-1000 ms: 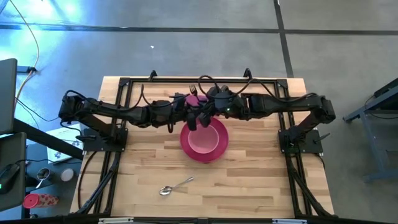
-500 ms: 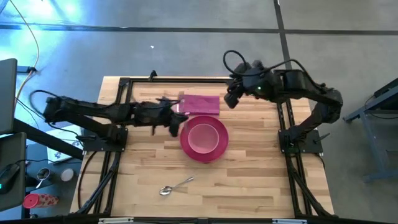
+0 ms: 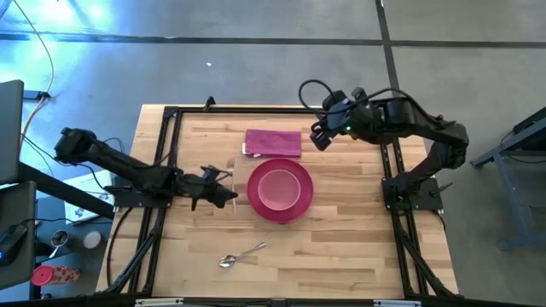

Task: Set table place
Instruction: Put the silver fork on the left side of the red plate

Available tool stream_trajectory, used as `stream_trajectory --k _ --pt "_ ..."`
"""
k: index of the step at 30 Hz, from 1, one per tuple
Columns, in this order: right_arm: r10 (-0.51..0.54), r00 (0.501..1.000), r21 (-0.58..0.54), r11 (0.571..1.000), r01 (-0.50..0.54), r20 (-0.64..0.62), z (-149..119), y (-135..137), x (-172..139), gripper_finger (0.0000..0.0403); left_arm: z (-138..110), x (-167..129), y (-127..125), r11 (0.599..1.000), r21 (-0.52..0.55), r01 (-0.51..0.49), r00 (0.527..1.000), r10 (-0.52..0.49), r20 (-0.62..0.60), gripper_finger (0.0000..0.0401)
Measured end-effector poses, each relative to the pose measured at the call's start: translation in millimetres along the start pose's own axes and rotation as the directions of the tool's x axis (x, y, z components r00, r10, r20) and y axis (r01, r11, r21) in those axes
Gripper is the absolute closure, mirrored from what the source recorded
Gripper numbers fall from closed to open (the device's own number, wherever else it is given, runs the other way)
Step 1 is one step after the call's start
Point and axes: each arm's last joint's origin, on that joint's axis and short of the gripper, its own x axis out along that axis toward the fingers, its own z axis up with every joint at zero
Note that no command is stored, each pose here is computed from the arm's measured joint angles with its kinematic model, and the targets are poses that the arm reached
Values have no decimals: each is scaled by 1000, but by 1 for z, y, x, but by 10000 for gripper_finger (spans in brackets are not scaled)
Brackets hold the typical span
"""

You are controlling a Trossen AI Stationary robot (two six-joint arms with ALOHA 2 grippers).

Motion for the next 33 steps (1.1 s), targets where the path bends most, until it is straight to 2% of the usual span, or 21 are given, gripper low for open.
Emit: stream_trajectory --k 5,12,20,24,29,33 --pt "-7 1000 27 1000 8 -22 -5 5 8 277 -12 3 29 996 -53 -76 997 75 -28 401" --pt "-7 1000 67 998 9 -30 -7 6 10 277 -21 16 44 981 -17 -195 979 193 -70 401" --pt "-6 1000 100 995 9 -29 -6 6 9 277 -31 38 50 979 -52 -196 976 189 -105 401" --pt "6 1000 101 995 -3 -27 -8 9 7 277 -34 43 56 961 -99 -257 965 250 -78 401" --pt "27 999 93 995 -24 -23 -10 14 3 277 -31 42 58 945 -180 -273 960 280 14 401" --pt "37 999 86 996 -35 -21 -11 17 1 277 -31 41 59 934 -211 -289 953 300 26 401"
